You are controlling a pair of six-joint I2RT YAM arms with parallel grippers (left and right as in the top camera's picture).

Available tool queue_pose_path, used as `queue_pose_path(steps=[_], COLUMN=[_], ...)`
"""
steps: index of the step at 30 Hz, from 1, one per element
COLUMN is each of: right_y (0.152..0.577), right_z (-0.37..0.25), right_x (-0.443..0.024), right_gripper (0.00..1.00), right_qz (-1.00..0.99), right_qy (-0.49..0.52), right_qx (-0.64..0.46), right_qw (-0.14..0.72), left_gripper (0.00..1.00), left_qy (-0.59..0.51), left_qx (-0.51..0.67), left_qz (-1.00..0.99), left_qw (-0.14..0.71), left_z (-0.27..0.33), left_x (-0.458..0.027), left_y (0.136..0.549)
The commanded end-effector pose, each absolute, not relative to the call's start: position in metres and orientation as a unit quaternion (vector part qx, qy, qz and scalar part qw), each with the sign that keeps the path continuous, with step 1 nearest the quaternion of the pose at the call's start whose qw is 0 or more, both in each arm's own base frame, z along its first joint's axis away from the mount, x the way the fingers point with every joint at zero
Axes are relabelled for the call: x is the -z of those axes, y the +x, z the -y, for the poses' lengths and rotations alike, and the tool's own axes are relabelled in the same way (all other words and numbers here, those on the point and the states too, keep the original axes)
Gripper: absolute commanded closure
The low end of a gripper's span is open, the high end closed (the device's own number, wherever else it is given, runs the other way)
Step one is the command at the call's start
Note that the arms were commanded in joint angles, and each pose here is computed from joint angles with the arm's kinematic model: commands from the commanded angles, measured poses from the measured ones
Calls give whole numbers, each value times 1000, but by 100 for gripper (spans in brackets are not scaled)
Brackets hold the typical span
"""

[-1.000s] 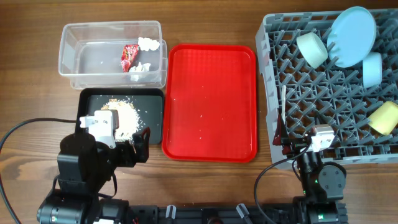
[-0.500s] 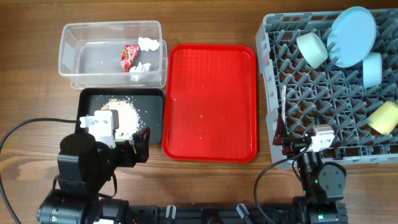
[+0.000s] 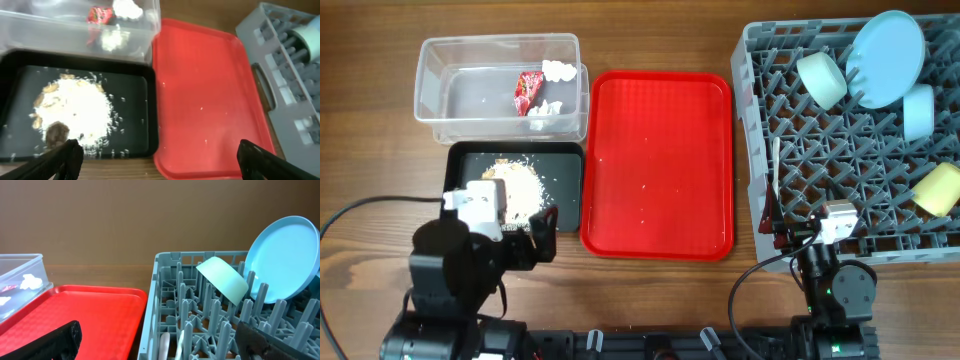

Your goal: Sort waste into correct bins and load items into the dishwasher rack

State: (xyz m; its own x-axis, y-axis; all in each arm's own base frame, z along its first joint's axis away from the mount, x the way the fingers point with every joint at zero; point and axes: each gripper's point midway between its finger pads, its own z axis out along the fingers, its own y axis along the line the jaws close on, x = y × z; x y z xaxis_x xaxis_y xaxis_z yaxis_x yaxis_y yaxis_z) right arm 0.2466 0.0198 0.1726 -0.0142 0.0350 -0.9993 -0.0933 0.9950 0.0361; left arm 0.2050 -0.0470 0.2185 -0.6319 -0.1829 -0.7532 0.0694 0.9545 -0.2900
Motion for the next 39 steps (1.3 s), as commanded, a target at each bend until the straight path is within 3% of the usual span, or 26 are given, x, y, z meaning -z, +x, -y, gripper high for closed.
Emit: queue_pose_path(steps=[1,17,23,39], right_y=[246,246,246,246], right_z=[-22,-22,-22,-22], right_x=[-174,-174,-174,-174], right_gripper=[0,0,0,0], right_qz=[-708,-708,-708,-708], right_qy=[-27,-27,-27,-27], right_qx=[-47,-47,-47,-47], right_qw=[704,704,704,704], left_gripper=[0,0,0,0], left_qy=[-56,-60,-75,-70], left_qx=[129,102,92,98], left_qz=[-870,-691,-729,-728], left_qw=[473,713,674,675], left_z=[30,8,4,7], left_x=[-207,-184,-156,-158], left_y=[210,247,246,246])
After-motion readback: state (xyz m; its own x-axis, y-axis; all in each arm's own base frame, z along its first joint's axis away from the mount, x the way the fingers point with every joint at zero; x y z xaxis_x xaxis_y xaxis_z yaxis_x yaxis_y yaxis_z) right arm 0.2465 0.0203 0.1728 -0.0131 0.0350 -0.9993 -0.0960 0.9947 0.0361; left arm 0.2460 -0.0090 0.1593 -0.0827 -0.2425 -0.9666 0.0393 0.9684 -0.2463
